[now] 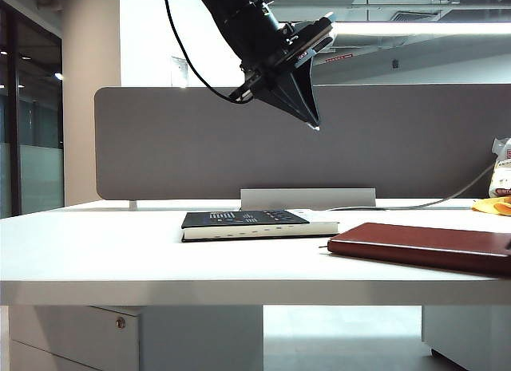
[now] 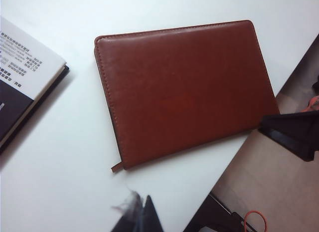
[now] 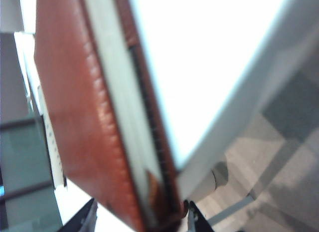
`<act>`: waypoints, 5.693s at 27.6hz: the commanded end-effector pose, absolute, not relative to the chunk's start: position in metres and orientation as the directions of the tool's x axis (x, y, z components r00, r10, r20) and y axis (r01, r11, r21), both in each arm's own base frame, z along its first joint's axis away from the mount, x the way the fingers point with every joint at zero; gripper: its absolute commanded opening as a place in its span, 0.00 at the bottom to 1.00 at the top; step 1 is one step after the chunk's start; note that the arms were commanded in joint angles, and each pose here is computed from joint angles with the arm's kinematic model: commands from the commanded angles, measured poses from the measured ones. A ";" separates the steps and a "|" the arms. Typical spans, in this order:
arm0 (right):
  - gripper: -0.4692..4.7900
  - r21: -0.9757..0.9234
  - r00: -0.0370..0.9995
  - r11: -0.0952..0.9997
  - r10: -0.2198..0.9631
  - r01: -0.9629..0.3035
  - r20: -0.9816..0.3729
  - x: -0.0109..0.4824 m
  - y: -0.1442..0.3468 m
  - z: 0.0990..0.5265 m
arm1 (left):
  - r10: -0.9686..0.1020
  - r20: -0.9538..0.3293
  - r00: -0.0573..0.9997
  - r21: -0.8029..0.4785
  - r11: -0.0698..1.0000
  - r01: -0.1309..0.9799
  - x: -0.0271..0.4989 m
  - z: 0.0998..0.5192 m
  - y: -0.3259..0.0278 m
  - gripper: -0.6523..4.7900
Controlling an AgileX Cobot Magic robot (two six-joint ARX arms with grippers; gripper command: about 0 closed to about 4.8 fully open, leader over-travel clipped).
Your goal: Pick up the red book and place it on top of the black book.
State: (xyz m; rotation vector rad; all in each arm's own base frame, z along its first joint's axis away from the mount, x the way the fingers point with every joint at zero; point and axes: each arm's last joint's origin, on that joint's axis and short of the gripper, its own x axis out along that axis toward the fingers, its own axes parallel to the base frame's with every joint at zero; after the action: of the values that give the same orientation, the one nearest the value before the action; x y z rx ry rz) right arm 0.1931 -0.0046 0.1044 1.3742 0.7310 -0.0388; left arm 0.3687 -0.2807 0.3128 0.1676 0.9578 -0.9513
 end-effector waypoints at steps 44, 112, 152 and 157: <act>0.08 0.994 0.851 0.088 0.514 0.069 -0.105 0.211 -0.018 0.144 | -0.600 -0.773 0.206 -0.275 0.610 0.743 0.367 0.315 -0.275 0.11; 0.08 0.968 0.623 0.092 0.779 -0.235 0.077 0.312 0.102 0.228 | -0.517 -0.795 0.318 -0.201 0.719 0.665 0.338 0.373 -0.146 0.11; 0.08 0.972 0.529 0.222 0.818 0.072 -0.226 0.403 0.127 0.188 | -0.555 -0.677 0.483 -0.088 0.713 0.696 0.219 0.446 -0.094 0.11; 0.09 0.971 0.528 0.225 0.816 0.084 -0.235 0.404 0.127 0.187 | -0.555 -0.677 0.483 -0.088 0.712 0.696 0.219 0.446 -0.094 0.11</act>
State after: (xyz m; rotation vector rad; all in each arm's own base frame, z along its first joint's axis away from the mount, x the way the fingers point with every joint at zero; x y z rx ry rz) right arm 0.4039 0.1265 0.1822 1.2692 0.9247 0.5948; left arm 0.2203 -0.0942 0.4438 0.2030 0.7573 -0.7658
